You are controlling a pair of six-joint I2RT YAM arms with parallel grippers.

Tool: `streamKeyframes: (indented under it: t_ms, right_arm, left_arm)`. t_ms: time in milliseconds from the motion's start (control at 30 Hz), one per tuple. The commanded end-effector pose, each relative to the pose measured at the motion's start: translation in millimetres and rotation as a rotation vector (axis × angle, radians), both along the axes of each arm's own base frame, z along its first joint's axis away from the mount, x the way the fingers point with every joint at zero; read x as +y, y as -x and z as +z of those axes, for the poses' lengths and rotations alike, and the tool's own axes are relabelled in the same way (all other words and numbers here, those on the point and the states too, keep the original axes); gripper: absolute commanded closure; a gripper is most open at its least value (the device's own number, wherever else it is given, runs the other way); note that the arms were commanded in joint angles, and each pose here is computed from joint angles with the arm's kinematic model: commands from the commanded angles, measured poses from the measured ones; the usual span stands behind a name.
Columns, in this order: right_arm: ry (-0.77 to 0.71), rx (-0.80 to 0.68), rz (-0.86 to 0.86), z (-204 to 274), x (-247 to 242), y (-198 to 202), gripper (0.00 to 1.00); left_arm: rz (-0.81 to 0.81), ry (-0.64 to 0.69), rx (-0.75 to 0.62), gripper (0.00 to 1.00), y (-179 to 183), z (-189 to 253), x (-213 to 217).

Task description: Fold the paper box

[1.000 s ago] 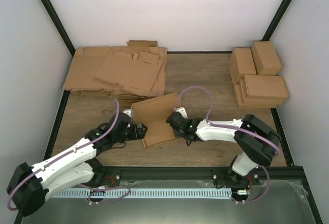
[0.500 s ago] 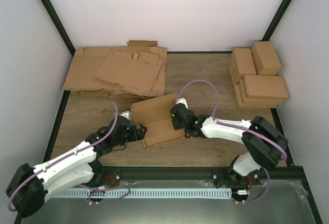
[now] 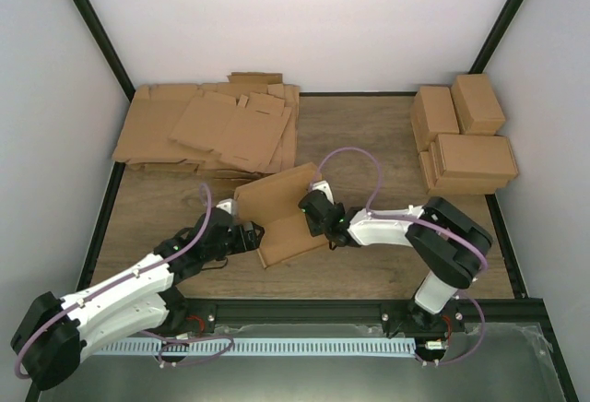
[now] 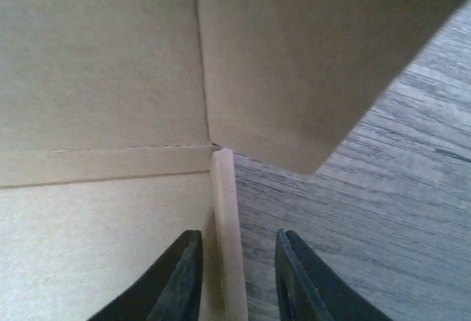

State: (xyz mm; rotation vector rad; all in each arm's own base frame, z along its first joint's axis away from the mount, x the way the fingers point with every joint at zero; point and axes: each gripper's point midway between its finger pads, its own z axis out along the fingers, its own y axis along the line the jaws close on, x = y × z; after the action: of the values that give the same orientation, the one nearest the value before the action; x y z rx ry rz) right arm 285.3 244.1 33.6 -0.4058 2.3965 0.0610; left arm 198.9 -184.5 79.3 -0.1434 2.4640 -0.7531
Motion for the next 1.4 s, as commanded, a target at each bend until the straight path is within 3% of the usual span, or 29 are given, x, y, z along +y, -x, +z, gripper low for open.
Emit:
streamKeyframes:
  t_ms: [0, 100, 200, 233, 300, 367, 567, 967, 1367]
  right_arm:
    - [0.004, -0.063, -0.055, 7.9, 2.4, -18.4, 0.74]
    - [0.000, -0.062, -0.057, 7.4, 1.2, -17.0, 0.90]
    - [-0.018, -0.060, -0.048, 12.0, 0.8, -13.4, 0.93]
    - [-0.031, -0.061, -0.042, 16.5, 1.8, -12.5, 0.90]
    - [-0.045, -0.042, -0.022, 20.8, 3.9, -8.2, 0.66]
    - [-0.051, -0.006, 0.000, 24.4, 4.9, -1.2, 0.54]
    - [-0.090, 0.088, 0.029, 30.8, -5.6, 27.8, 0.48]
    - [-0.078, 0.244, 0.052, 0.0, -16.0, 60.6, 0.57]
    - [-0.051, 0.190, -0.016, 5.9, -27.4, 51.2, 0.83]
  left_arm:
    - [0.007, 0.013, -0.021, 0.15, -3.3, 1.8, -1.6]
    - [0.006, 0.011, -0.019, 0.15, -2.6, 1.0, -1.1]
    - [0.005, 0.009, -0.018, 0.15, -2.3, 0.5, -1.0]
    - [0.003, 0.009, -0.018, 0.15, -2.2, 0.7, -1.4]
    - [0.002, 0.007, -0.018, 0.15, -2.4, 0.5, -1.3]
    - [0.002, 0.006, -0.016, 0.15, -2.5, 0.2, -1.5]
    - [0.000, -0.003, -0.009, 0.14, -2.2, -2.6, -1.5]
    - [0.020, -0.024, -0.056, 0.12, -5.2, 10.9, 6.6]
    - [0.023, 0.014, -0.079, 0.11, -5.9, 25.3, 4.6]
